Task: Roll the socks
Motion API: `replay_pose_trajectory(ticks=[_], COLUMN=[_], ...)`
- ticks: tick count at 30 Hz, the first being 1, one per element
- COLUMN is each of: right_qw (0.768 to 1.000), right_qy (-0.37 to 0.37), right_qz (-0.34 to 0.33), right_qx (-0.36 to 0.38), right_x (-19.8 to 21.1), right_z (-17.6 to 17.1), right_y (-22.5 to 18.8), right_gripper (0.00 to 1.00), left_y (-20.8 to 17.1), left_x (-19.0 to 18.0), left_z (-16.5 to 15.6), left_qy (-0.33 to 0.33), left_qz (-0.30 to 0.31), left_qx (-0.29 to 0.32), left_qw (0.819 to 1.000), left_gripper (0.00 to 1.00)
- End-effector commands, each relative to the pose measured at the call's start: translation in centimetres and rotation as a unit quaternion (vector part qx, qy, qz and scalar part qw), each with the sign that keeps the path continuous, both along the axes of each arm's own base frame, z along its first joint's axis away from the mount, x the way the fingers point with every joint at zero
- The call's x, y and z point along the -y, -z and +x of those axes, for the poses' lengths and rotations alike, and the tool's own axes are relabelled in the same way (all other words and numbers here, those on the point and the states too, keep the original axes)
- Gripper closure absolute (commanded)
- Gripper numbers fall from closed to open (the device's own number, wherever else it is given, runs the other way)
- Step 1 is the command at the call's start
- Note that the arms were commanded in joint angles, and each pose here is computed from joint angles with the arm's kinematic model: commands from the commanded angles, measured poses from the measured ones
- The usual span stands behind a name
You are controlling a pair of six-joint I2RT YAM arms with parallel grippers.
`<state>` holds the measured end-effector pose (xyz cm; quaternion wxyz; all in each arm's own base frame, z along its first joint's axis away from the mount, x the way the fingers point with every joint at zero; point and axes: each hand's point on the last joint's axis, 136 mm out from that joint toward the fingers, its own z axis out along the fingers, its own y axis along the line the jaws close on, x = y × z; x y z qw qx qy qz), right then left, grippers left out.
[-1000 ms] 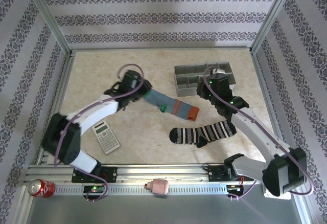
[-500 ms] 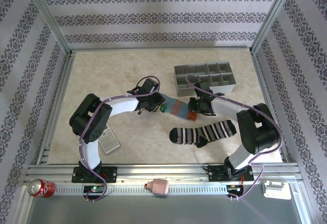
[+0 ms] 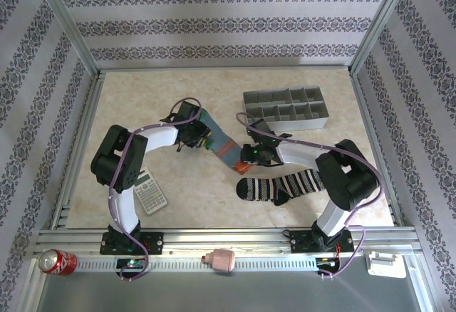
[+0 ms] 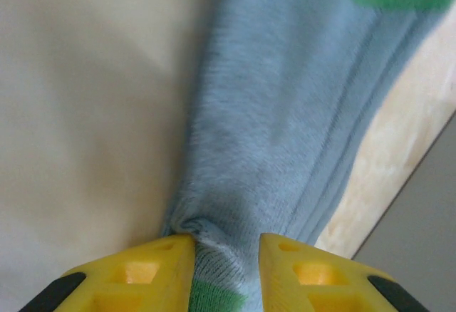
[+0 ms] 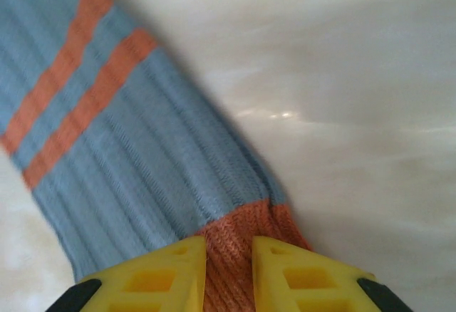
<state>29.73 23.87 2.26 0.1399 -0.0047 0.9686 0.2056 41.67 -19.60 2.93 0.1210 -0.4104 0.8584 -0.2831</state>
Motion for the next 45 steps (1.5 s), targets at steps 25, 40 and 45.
replay_pose_trajectory(ticks=[25, 40, 45], right_qw=[0.724, 0.677, 0.686], right_qy=[-0.583, -0.617, -0.608], right_qz=[-0.099, -0.17, -0.195], right_qx=[0.355, 0.362, 0.349], right_x=[-6.0, -11.2, -11.6], right_z=[-8.4, -5.6, -4.7], right_y=[-6.5, -1.8, -0.3], right_gripper=[0.31, 0.36, 0.49], left_y=[-6.0, -0.9, 0.0], left_x=[-3.3, -1.4, -1.3], left_z=[-13.8, -14.2, -14.5], left_qy=[0.075, 0.063, 0.067], left_qz=[0.011, -0.021, -0.019], left_qx=[-0.037, -0.079, -0.089], left_qw=[0.996, 0.995, 0.994], left_gripper=[0.7, 0.92, 0.93])
